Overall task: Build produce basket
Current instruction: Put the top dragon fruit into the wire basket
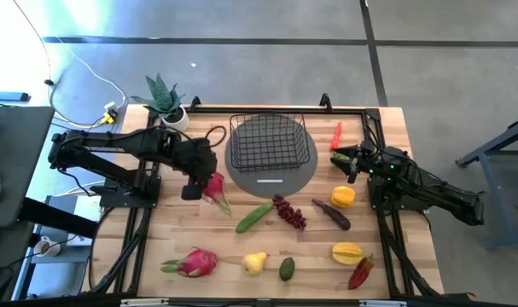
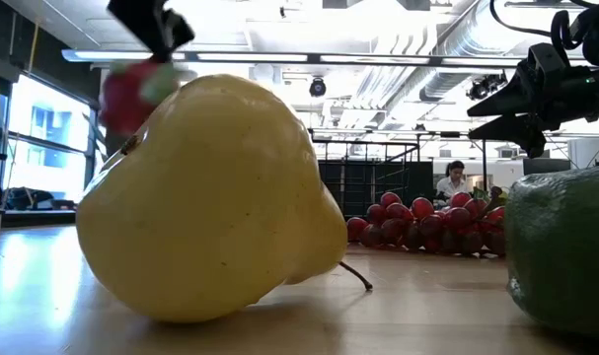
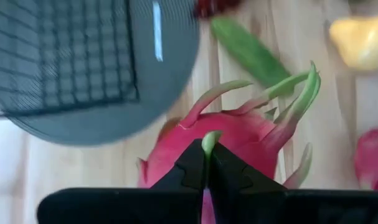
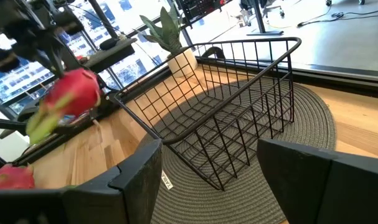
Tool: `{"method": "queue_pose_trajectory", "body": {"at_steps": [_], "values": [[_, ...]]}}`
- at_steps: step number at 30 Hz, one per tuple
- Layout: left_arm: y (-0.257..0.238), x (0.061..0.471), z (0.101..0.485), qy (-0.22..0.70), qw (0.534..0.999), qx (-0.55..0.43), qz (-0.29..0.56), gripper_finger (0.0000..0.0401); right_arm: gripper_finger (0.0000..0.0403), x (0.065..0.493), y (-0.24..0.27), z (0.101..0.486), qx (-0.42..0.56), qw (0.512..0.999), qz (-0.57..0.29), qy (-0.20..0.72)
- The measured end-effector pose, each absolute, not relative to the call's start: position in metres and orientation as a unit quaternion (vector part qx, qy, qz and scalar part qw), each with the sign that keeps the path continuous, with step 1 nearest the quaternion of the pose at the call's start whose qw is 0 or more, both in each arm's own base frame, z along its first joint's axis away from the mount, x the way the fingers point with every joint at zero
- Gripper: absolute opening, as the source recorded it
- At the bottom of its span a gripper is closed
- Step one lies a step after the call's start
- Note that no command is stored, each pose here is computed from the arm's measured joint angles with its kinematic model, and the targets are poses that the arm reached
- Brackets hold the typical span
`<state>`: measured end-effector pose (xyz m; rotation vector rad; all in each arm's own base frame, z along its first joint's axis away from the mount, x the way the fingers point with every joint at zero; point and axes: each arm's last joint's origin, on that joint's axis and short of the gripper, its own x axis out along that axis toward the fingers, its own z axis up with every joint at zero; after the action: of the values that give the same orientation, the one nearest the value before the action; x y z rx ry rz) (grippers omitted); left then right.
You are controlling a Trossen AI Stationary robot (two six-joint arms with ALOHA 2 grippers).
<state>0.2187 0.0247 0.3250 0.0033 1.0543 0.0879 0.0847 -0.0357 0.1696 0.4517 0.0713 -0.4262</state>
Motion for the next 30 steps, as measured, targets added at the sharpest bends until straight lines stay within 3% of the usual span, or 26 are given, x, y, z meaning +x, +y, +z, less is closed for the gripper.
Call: {"method": "queue_pose_trajectory", "body": {"at_steps": [16,30], "values": [[0.037,0.238,0.375,0.334,0.927,0.046,0.166,0.0,0.0243,0.085,-0.036,0.17,0.222,0.952,-0.21,0.035],[0.092,0.283,0.36,0.278,0.923,0.046,0.264,0.0,0.0243,0.085,-0.036,0.17,0.222,0.952,-0.21,0.035]]}}
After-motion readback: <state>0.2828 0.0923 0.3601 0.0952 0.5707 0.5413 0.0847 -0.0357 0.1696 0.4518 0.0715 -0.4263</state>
